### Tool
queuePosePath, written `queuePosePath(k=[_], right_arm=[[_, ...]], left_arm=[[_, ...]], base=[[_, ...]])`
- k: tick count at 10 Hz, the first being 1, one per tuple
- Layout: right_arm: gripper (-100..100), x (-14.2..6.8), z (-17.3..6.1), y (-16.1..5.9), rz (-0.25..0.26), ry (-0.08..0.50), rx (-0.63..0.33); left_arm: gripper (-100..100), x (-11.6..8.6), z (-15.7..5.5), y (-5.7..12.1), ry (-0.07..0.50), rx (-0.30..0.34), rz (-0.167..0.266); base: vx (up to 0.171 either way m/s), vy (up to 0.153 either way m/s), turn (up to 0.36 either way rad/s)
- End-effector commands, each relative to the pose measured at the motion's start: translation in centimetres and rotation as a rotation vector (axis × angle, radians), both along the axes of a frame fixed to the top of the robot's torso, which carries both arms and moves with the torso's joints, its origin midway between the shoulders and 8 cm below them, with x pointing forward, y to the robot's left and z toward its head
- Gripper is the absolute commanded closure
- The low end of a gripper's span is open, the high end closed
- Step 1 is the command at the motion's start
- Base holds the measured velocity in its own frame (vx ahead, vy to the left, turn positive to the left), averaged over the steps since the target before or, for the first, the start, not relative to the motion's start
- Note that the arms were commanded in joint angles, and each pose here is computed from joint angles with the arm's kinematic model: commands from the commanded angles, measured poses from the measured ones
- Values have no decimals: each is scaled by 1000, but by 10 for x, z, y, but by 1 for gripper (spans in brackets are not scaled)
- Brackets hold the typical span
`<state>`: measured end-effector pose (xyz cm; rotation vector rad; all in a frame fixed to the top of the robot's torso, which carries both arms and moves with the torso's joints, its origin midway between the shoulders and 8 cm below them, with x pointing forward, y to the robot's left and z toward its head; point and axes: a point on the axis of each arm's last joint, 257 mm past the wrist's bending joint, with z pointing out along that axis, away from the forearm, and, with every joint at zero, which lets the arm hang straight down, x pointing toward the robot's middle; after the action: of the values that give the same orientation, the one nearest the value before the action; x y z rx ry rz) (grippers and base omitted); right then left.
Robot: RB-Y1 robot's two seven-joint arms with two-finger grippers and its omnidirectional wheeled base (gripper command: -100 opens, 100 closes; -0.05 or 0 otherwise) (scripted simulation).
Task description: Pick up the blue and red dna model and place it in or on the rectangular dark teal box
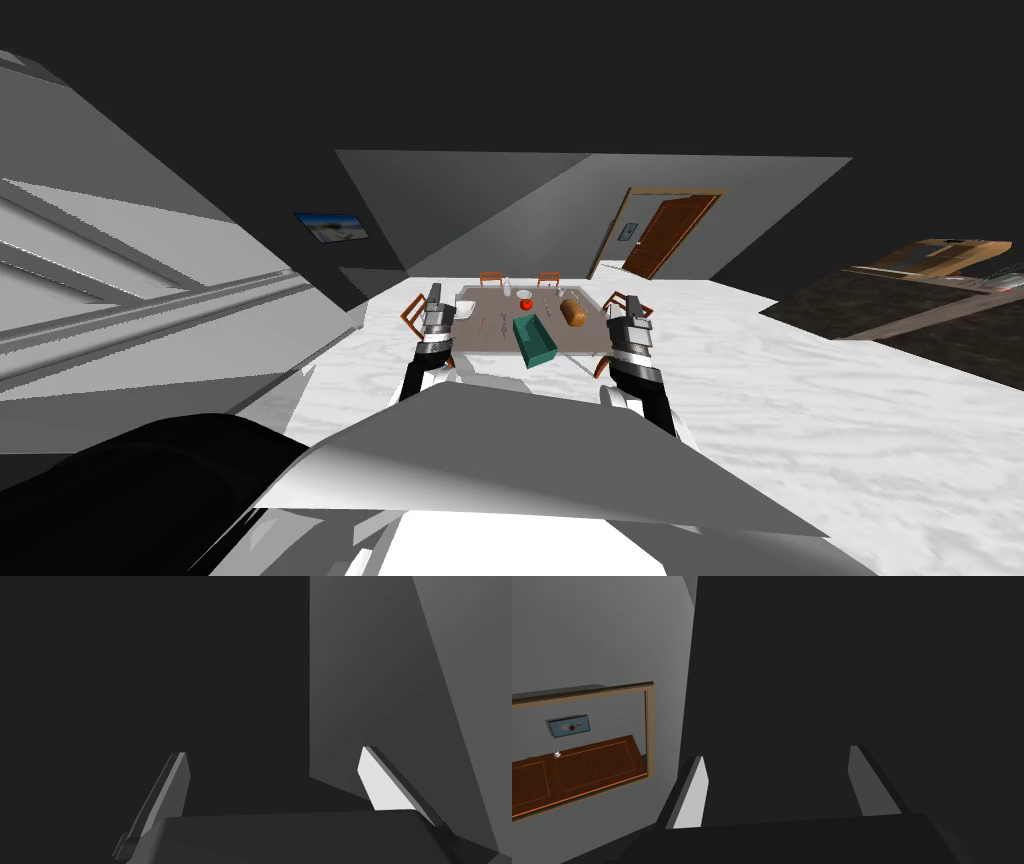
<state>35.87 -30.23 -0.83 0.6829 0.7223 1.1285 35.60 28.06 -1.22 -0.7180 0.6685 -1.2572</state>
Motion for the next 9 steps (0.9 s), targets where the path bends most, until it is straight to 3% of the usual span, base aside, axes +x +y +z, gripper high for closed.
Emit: queuePosePath(k=[1, 5, 9], right_arm=[[0, 0, 0, 0, 0, 0, 0], [0, 0, 0, 0, 0, 0, 0], [0, 0, 0, 0, 0, 0, 0]], left_arm=[[-100, 6, -6, 0, 23, 1, -28], [-100, 25, -26, 7, 99, -42, -94], [-100, 55, -60, 19, 215, -149, -163]], base=[[-23, -13, -27], [-51, -32, -43], [-51, -41, -61]])
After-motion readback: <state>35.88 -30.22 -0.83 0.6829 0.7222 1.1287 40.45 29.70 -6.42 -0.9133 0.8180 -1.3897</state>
